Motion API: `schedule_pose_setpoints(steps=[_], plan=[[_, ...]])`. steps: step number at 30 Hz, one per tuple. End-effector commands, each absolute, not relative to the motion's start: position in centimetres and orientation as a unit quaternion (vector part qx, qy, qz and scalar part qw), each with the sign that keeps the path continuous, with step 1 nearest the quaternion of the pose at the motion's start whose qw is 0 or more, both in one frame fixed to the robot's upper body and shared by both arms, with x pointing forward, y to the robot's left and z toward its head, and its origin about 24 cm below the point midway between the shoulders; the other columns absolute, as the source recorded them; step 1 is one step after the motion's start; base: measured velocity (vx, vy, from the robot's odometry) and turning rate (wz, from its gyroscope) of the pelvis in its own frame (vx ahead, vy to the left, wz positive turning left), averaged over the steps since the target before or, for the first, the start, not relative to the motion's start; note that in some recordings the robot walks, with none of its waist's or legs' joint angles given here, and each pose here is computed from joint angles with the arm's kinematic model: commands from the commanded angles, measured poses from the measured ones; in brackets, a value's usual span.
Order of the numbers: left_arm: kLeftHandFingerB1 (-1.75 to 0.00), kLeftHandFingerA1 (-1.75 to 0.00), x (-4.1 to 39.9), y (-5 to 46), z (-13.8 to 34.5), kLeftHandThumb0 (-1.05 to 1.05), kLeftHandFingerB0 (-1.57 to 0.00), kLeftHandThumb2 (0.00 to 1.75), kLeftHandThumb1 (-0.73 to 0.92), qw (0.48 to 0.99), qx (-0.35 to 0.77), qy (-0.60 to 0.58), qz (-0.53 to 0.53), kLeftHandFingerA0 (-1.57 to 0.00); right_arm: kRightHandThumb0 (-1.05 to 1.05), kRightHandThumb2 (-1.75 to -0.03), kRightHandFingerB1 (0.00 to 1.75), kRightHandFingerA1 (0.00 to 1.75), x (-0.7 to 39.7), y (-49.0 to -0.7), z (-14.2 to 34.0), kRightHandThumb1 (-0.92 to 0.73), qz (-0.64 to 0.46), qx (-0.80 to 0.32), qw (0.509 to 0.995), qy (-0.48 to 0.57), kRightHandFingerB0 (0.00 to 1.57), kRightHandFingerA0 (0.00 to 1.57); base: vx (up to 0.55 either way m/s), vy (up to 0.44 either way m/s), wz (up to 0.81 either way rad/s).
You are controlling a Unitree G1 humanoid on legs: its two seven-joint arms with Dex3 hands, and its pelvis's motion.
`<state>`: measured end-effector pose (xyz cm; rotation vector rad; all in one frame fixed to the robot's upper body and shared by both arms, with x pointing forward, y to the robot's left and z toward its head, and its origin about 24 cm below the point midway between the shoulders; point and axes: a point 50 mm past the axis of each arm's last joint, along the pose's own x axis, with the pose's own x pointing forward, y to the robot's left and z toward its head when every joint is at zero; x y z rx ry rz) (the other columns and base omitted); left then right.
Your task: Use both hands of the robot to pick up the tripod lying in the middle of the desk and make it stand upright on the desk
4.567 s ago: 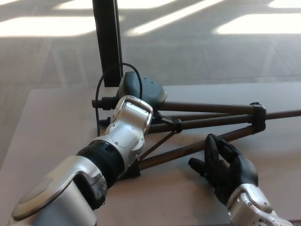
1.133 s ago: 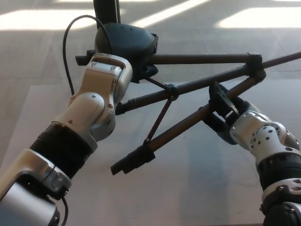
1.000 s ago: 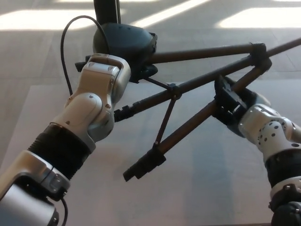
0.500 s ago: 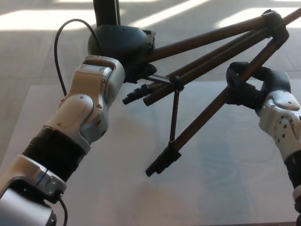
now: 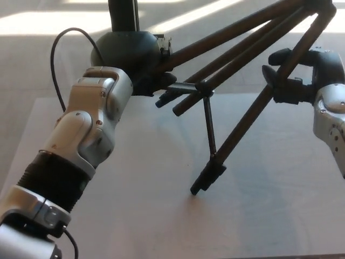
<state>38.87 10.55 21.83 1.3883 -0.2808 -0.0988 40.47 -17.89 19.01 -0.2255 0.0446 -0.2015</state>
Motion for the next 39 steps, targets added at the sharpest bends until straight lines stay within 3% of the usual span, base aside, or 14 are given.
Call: schedule_pose_setpoints(steps=[1, 4, 5, 6, 7, 13, 14, 17, 20, 23, 29, 31, 33, 39], plan=[[-0.91, -1.5, 39.2, 20.5, 26.1, -0.26, -0.72, 0.84, 0.67, 0.821, 0.544, -0.088, 0.15, -0.82, -0.18, -1.16, 1.39, 1.74, 39.3, -23.9, 30.7, -0.47, -0.201, -0.433, 0.862, -0.168, 0.84, 0.86, 0.0, 0.0, 0.0], [-0.91, -1.5, 39.3, 20.5, 25.9, -0.26, -0.72, 0.84, 0.67, 0.823, 0.542, -0.081, 0.149, -0.82, -0.18, -1.16, 1.39, 1.74, 39.3, -23.9, 31.0, -0.47, -0.202, -0.427, 0.866, -0.164, 0.84, 0.86, 0.0, 0.0, 0.0], [-1.28, -1.67, 39.3, 20.6, 25.5, -0.23, -0.67, 0.81, 0.65, 0.826, 0.536, -0.083, 0.153, -0.87, -0.31, -1.1, 1.19, 1.33, 39.3, -24.0, 31.5, -0.52, -0.2, -0.43, 0.865, -0.165, 0.97, 1.15, 0.0, 0.0, 0.0], [-1.63, -1.75, 39.1, 20.8, 24.6, -0.22, -0.72, 0.86, 0.58, 0.834, 0.526, -0.072, 0.152, -0.88, -0.21, -1.23, 1.43, 1.74, 39.2, -23.5, 32.9, -0.42, -0.208, -0.449, 0.852, -0.168, 0.82, 0.89, 0.0, 0.0, 0.0], [-1.35, -1.68, 38.9, 20.8, 23.7, -0.2, -0.73, 0.87, 0.58, 0.838, 0.519, -0.071, 0.152, -0.96, -0.27, -1.18, 1.22, 1.38, 39.1, -23.1, 33.9, -0.42, -0.211, -0.455, 0.848, -0.171, 0.97, 1.18, 0.0, 0.0, 0.0], [-1.44, -1.73, 38.2, 20.9, 21.2, -0.22, -0.8, 0.81, 0.61, 0.873, 0.465, -0.029, 0.146, -0.92, -0.2, -1.38, 1.4, 1.73, 38.6, -21.9, 36.2, -0.33, -0.197, -0.464, 0.843, -0.189, 0.88, 0.92, 0.0, 0.0, 0.0], [-1.08, -1.29, 38.1, 20.9, 20.7, -0.27, -0.75, 0.78, 0.65, 0.871, 0.469, -0.026, 0.142, -0.8, -0.26, -1.17, 1.05, 1.48, 38.5, -21.7, 36.6, -0.37, -0.198, -0.473, 0.837, -0.192, 0.93, 1.0, 0.0, 0.0, 0.0], [-0.77, -0.93, 37.7, 20.6, 18.7, -0.3, -0.73, 0.73, 0.72, 0.88, 0.458, -0.005, 0.127, -0.83, -0.21, -1.25, 1.14, 1.58, 38.3, -21.0, 37.6, -0.4, -0.186, -0.493, 0.826, -0.203, 0.92, 0.9, 0.0, 0.0, 0.0], [-1.21, -1.5, 37.0, 20.1, 16.2, -0.3, -0.82, 0.93, 0.59, 0.903, 0.413, 0.033, 0.113, -0.87, -0.22, -1.22, 1.06, 1.58, 38.4, -20.1, 37.2, -0.43, -0.16, -0.519, 0.813, -0.211, 0.92, 0.94, 0.0, 0.0, 0.0], [-0.74, -1.05, 36.0, 18.7, 13.7, -0.3, -0.66, 0.77, 0.69, 0.917, 0.377, 0.08, 0.107, -0.74, -0.28, -1.12, 0.99, 1.5, 38.6, -19.2, 36.4, -0.42, -0.143, -0.522, 0.817, -0.197, 0.92, 1.08, 0.0, 0.0, 0.0], [-1.16, -1.65, 34.1, 16.5, 10.3, -0.31, -0.7, 0.87, 0.63, 0.932, 0.337, 0.101, 0.083, -0.79, -0.21, -1.23, 1.21, 1.62, 38.8, -17.3, 35.2, -0.45, -0.095, -0.538, 0.819, -0.175, 0.9, 0.94, 0.0, 0.0, 0.0], [-1.08, -1.55, 33.1, 15.2, 8.7, -0.29, -0.62, 0.87, 0.64, 0.938, 0.319, 0.121, 0.065, -0.71, -0.21, -1.14, 1.29, 1.66, 39.0, -16.3, 33.6, -0.49, -0.072, -0.531, 0.828, -0.166, 0.86, 0.91, 0.0, 0.0, 0.0], [-1.18, -1.62, 32.6, 14.7, 8.3, -0.28, -0.59, 0.99, 0.58, 0.938, 0.318, 0.123, 0.058, -0.7, -0.21, -1.04, 0.84, 1.49, 39.2, -16.0, 32.1, -0.52, -0.053, -0.526, 0.833, -0.161, 0.89, 0.93, 0.0, 0.0, 0.0], [-1.14, -1.63, 31.5, 13.5, 7.6, -0.3, -0.56, 0.92, 0.63, 0.945, 0.302, 0.121, 0.043, -0.75, -0.17, -1.17, 1.16, 1.55, 39.4, -14.8, 28.4, -0.43, -0.034, -0.522, 0.842, -0.133, 0.89, 0.87, 0.0, 0.0, 0.0]])
